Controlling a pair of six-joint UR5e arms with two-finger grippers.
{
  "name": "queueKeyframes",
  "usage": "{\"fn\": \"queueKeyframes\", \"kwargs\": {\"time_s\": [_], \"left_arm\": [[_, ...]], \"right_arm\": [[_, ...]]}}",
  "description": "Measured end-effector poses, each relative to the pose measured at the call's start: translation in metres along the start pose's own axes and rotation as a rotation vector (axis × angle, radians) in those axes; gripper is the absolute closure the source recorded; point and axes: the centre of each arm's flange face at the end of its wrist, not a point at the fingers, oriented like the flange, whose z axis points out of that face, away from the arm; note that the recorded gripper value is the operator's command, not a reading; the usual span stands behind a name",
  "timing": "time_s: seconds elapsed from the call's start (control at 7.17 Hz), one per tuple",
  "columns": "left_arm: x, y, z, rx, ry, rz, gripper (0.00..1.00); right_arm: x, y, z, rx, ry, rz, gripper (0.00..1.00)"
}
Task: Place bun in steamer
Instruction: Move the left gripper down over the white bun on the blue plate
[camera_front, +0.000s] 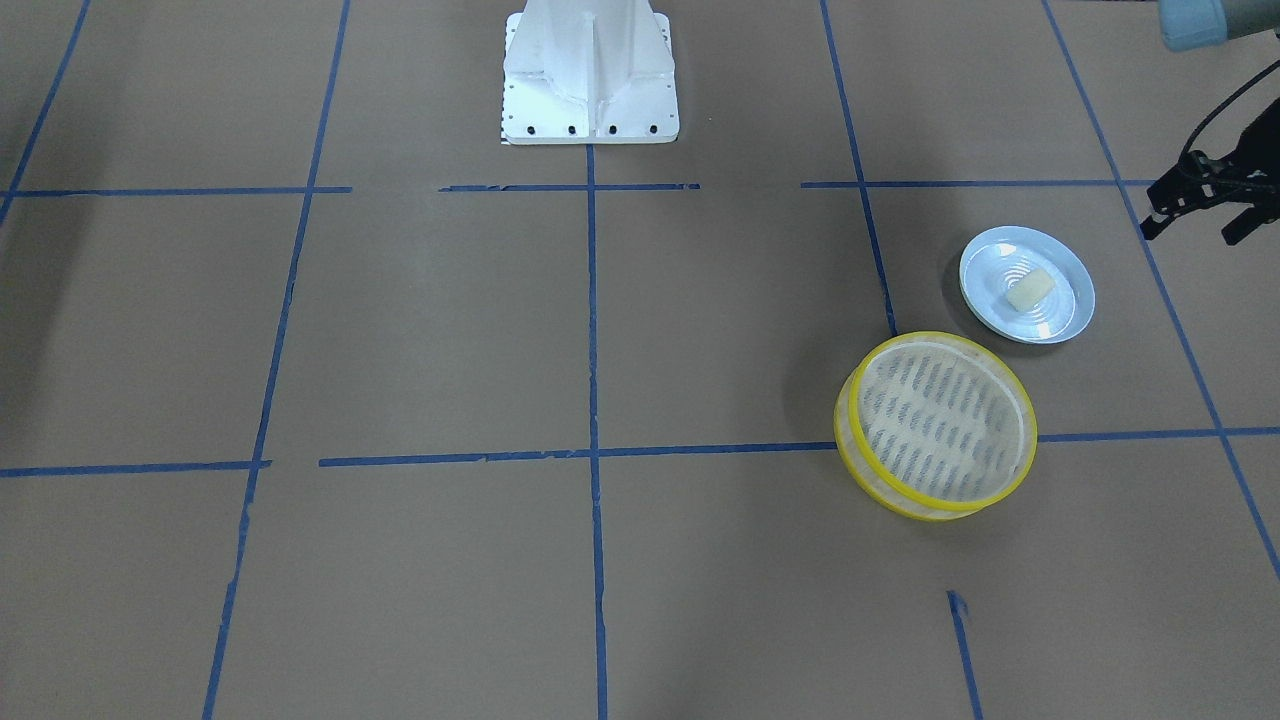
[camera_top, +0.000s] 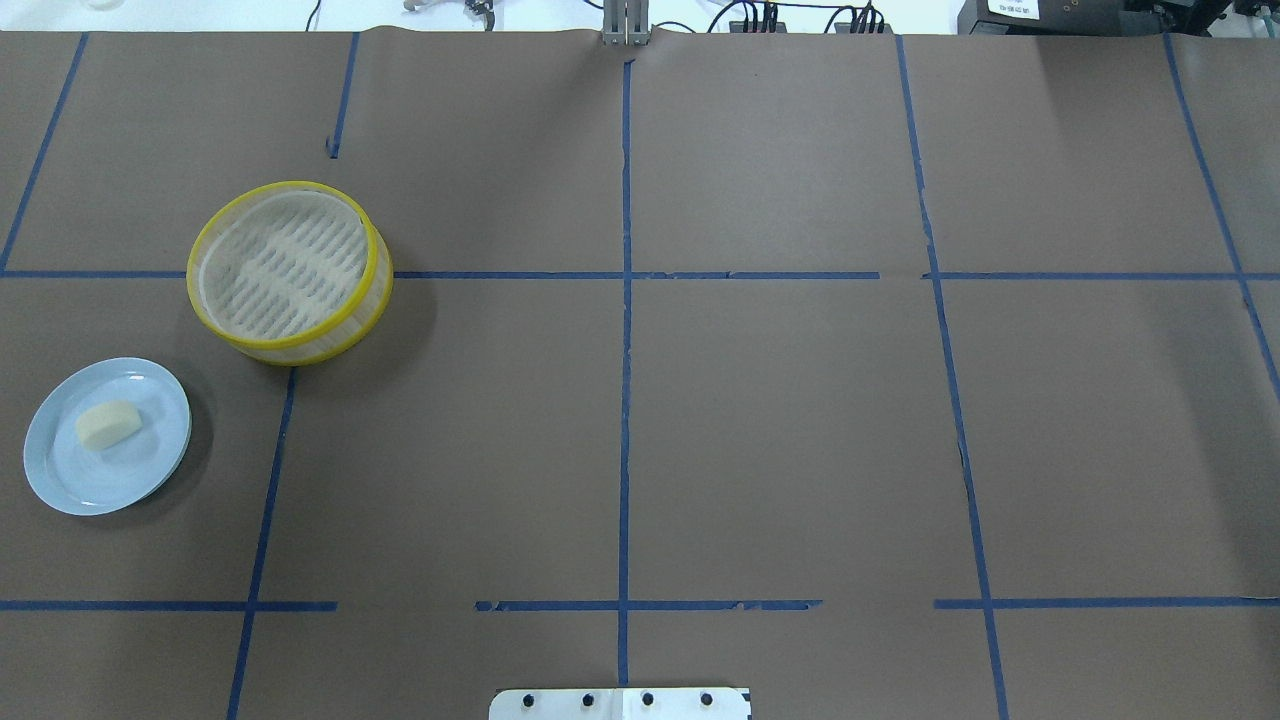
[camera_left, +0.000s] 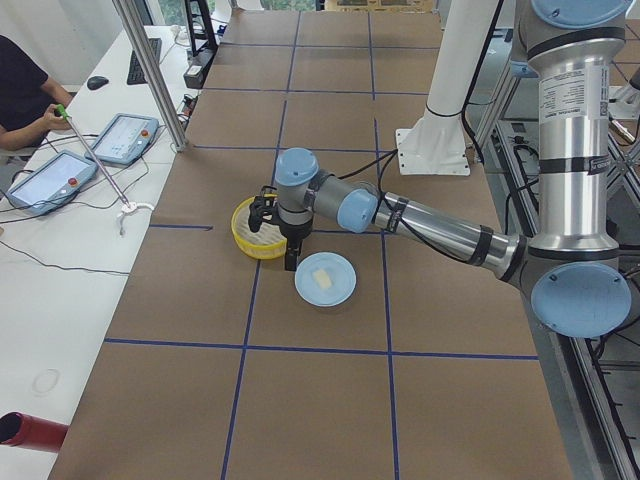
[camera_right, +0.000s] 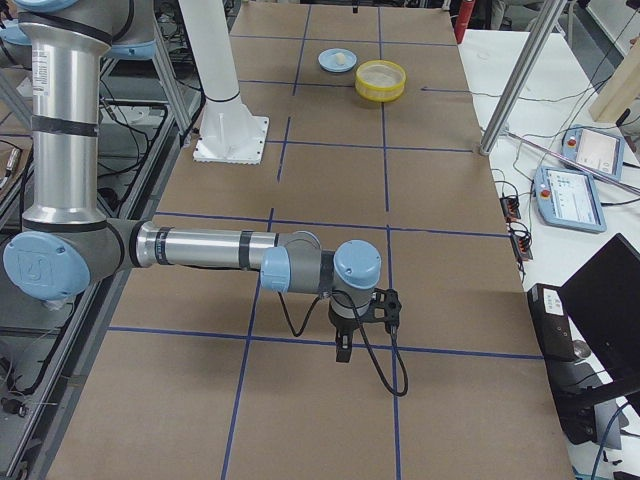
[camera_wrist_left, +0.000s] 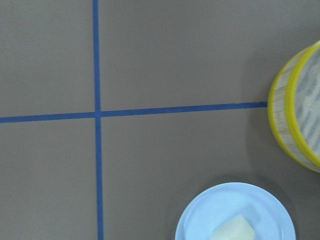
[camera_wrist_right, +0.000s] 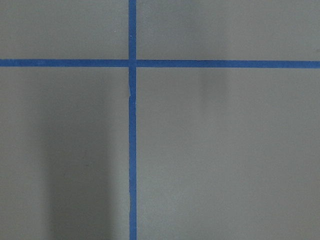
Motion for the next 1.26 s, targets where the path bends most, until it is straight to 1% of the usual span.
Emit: {"fn": "queueKeyframes", "kwargs": {"time_s": [0.14,0.28,0.56,0.7,0.98,1.26], "left_arm": [[0.015,0.012,0.019,0.008,0.011,-0.005,0.0],[0.024,0.015,0.035,0.004,0.015,-0.006,0.0],[0.029,0.009,0.058,0.01,-0.018,0.004,0.0],[0.036,0.008,0.072,0.004,-0.036,0.018,0.0],[0.043,0.007,0.098,-0.024,-0.056,0.026,0.0],[0.048,0.015,0.123,-0.063,-0.074,0.031,0.0]], "right_arm": [[0.0,0.0,0.0,0.0,0.0,0.0,0.0],[0.0,0.0,0.0,0.0,0.0,0.0,0.0],[0.0,0.0,0.0,-0.001,0.0,0.0,0.0],[0.0,0.0,0.0,0.0,0.0,0.0,0.0],[0.0,0.0,0.0,-0.001,0.0,0.0,0.0],[0.0,0.0,0.0,0.0,0.0,0.0,0.0]]}}
